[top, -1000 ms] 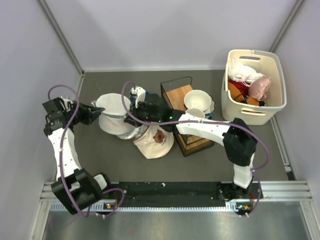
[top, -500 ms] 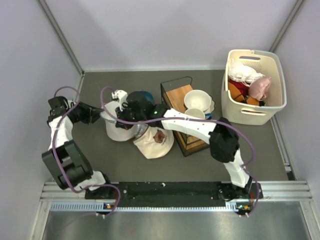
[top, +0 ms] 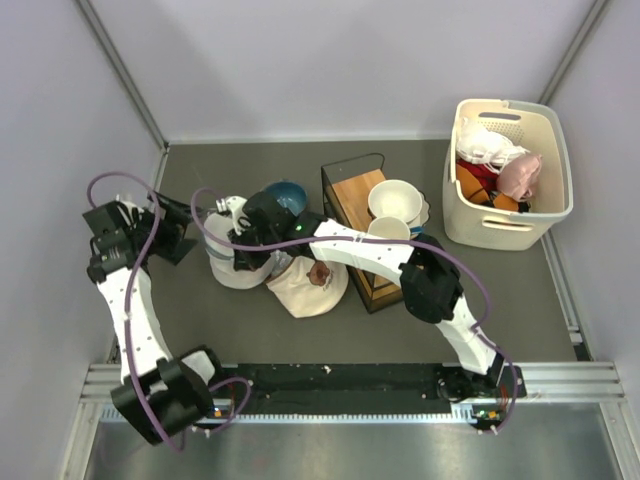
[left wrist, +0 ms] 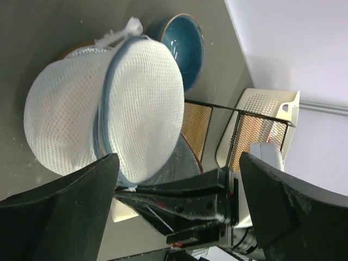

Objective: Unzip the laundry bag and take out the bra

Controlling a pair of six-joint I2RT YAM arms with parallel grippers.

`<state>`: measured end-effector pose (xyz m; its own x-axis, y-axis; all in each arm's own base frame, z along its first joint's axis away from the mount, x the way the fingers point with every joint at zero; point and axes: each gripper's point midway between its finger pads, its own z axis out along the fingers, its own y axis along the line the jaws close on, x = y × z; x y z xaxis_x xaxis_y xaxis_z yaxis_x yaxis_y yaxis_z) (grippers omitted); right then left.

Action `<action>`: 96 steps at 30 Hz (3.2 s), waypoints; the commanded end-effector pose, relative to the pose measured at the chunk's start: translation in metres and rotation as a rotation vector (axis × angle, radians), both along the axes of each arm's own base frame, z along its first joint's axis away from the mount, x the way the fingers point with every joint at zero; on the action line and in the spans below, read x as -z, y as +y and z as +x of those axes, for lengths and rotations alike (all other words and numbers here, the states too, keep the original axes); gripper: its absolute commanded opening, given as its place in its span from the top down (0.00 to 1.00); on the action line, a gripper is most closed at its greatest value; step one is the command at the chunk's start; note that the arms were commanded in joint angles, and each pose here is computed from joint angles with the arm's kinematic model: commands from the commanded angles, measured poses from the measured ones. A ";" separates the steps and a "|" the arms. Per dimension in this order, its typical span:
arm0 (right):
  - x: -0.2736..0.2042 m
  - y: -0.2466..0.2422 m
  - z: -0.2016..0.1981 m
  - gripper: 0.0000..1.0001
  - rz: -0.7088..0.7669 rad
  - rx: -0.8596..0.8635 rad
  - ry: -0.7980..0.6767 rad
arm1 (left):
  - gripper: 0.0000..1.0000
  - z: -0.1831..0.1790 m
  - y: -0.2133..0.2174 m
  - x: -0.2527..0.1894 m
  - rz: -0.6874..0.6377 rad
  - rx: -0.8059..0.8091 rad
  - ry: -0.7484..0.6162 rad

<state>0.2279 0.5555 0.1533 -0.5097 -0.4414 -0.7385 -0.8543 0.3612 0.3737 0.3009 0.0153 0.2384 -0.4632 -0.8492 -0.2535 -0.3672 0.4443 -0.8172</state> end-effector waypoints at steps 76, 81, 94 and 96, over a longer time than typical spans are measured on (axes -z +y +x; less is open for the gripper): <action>-0.064 0.037 0.085 0.28 0.097 0.191 -0.349 | 0.55 0.035 0.010 0.024 -0.026 0.089 0.021; -0.073 0.040 0.087 0.51 0.128 0.212 -0.348 | 0.55 0.033 0.008 0.025 -0.025 0.092 0.022; -0.130 0.007 0.055 1.00 0.313 0.081 -0.333 | 0.55 0.033 0.013 -0.021 0.114 0.132 -0.088; -0.163 -0.009 0.048 1.00 0.422 0.025 -0.288 | 0.55 0.035 0.007 -0.047 0.159 0.183 -0.216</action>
<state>0.2911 0.5639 0.1869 -0.3367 -0.3234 -0.8843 -0.8754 0.4535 0.1674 0.3308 0.0265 0.2200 -0.5559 -0.7961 -0.2392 -0.3544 0.4872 -0.7981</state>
